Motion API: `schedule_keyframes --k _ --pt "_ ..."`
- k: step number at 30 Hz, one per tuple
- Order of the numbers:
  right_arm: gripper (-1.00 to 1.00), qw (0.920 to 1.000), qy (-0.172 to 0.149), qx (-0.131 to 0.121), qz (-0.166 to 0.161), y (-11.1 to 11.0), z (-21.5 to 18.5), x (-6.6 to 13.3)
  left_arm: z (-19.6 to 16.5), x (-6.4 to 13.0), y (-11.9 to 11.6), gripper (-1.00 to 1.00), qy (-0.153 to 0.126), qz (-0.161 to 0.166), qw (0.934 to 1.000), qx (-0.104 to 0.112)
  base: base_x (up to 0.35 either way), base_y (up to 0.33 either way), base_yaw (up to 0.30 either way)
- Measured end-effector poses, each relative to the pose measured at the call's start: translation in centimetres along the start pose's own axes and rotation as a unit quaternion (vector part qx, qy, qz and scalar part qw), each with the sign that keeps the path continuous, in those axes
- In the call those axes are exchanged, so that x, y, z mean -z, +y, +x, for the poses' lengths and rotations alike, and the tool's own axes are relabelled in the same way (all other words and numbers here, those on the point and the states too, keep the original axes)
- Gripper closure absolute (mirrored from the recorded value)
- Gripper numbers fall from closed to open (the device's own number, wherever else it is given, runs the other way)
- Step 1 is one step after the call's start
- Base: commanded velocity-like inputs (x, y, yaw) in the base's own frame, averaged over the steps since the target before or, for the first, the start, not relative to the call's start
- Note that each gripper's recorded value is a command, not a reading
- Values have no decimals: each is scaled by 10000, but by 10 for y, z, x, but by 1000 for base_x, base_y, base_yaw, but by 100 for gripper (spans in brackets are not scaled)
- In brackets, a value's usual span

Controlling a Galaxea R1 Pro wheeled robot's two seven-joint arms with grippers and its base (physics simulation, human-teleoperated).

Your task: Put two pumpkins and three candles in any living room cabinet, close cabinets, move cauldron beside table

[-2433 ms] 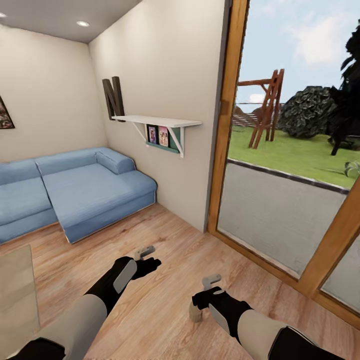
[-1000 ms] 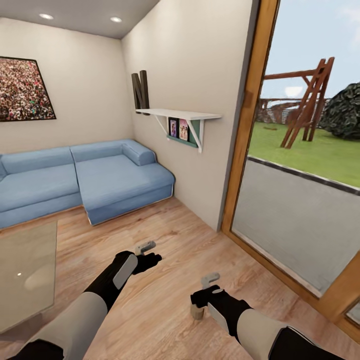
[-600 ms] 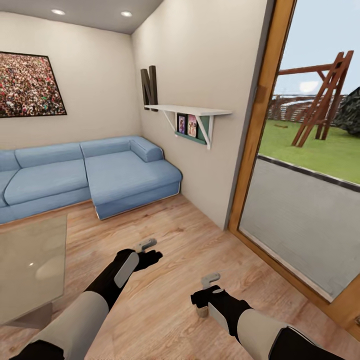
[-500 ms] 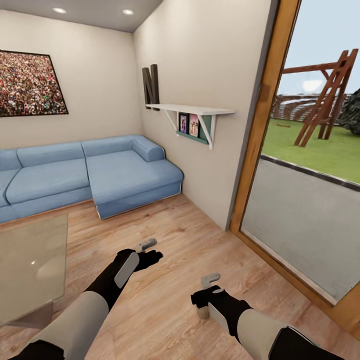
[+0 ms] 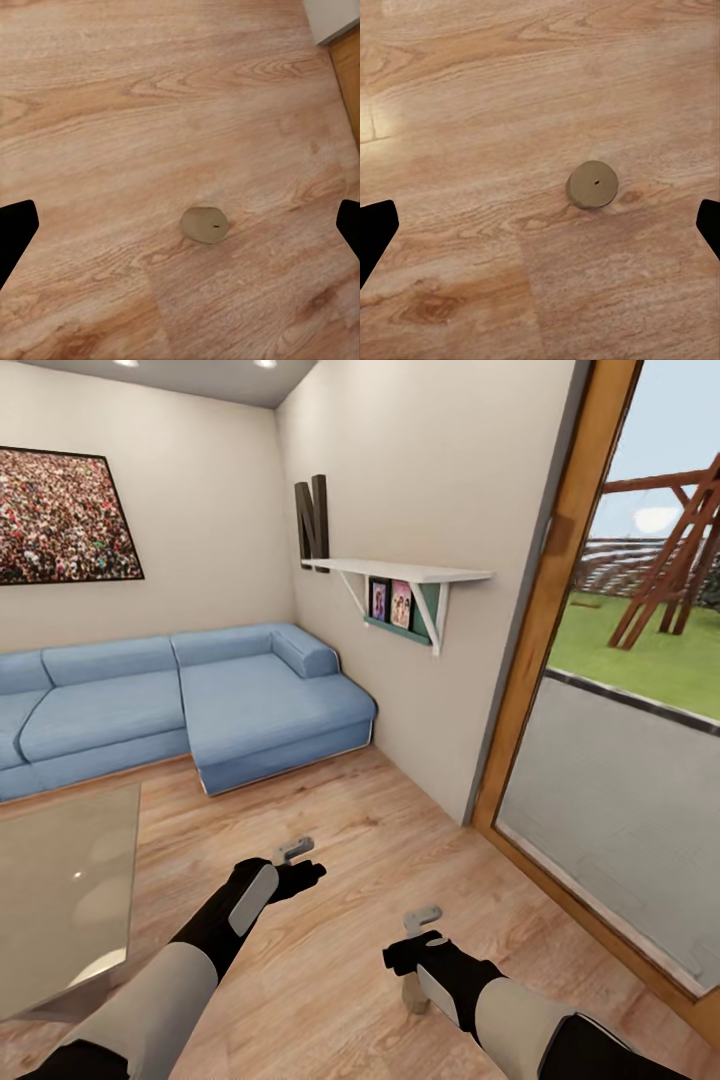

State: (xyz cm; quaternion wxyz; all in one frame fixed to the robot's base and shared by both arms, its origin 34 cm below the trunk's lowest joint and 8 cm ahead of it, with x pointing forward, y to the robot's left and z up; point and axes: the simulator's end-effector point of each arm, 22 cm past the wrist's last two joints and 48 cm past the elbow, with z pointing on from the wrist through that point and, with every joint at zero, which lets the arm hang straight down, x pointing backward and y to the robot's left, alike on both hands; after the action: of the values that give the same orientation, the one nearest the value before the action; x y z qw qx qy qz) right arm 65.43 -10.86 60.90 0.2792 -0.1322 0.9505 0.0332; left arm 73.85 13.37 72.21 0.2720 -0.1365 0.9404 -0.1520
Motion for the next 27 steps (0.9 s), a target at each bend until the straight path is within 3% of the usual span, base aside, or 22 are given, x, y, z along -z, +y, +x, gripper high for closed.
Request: schedule_keyframes --k 4,10,16,27 --pt "-100 10000 28 -15 4 0 3 -2 3 -3 -1 -100 35 3 10000 8 80 -73 2" --pt "-100 10000 66 -61 -1 0 7 -5 19 -8 -31 -100 160 211 9996 19 9 -8 -74" --pt "-100 9991 119 -403 -19 -1 14 -13 28 -17 -29 -100 245 220 9994 47 0 0 -107" --pt "-100 9986 203 -488 -36 0 33 -34 42 -36 -23 -100 353 231 9991 35 0 0 -109"
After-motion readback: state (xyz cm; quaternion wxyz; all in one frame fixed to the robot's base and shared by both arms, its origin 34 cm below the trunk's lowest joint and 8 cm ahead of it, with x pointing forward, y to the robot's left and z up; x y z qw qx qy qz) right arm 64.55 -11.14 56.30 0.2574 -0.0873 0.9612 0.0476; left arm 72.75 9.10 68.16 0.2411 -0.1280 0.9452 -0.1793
